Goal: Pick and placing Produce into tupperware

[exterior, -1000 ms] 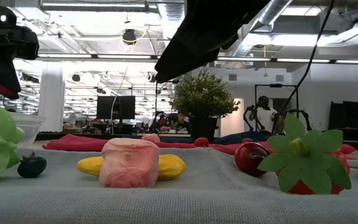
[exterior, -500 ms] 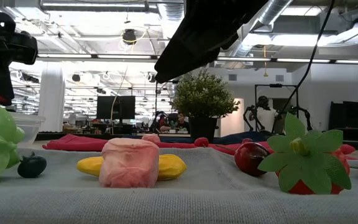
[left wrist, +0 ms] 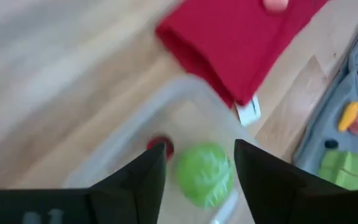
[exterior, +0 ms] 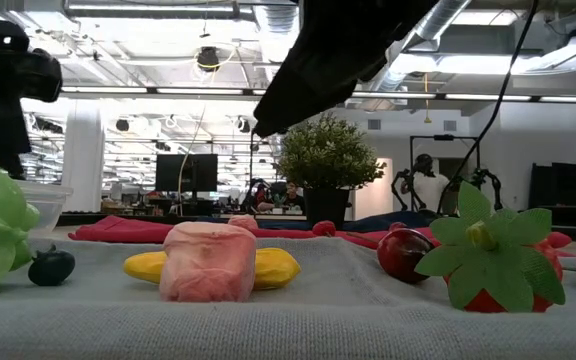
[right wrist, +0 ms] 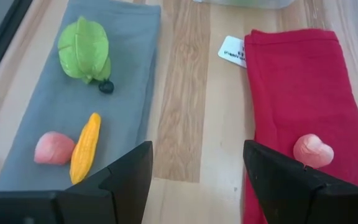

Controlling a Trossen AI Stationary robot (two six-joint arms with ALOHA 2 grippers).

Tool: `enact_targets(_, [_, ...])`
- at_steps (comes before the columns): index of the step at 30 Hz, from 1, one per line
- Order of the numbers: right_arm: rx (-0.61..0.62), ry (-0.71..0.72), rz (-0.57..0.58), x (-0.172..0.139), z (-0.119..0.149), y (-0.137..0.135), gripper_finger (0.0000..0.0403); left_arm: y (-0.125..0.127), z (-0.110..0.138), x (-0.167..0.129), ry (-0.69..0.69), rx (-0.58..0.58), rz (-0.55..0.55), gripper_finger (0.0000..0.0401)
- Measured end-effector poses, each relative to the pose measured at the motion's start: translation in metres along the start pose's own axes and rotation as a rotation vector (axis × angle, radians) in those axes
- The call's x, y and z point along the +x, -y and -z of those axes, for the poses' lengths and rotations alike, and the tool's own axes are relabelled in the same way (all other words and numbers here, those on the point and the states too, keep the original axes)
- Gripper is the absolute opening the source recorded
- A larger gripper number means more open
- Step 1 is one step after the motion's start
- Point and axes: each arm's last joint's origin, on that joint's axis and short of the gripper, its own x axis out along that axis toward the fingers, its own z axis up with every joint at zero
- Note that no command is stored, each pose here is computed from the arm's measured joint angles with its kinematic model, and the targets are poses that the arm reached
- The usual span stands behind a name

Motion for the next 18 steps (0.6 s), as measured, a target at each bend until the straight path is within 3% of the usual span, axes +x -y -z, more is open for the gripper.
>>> enact_targets(10, [-0.074, 0.033, -0.005, 0.000, -0.003, -0.002, 0.0275, 0.022, -0.011, -0.003, 0.250, 0.188, 0.163, 0.0193])
enact_targets(18, [-0.130, 0.080, -0.015, -0.006, -0.008, -0.007, 0.0275, 0.046, -0.022, -0.012, 0.530, 0.422, 0.256, 0.0193])
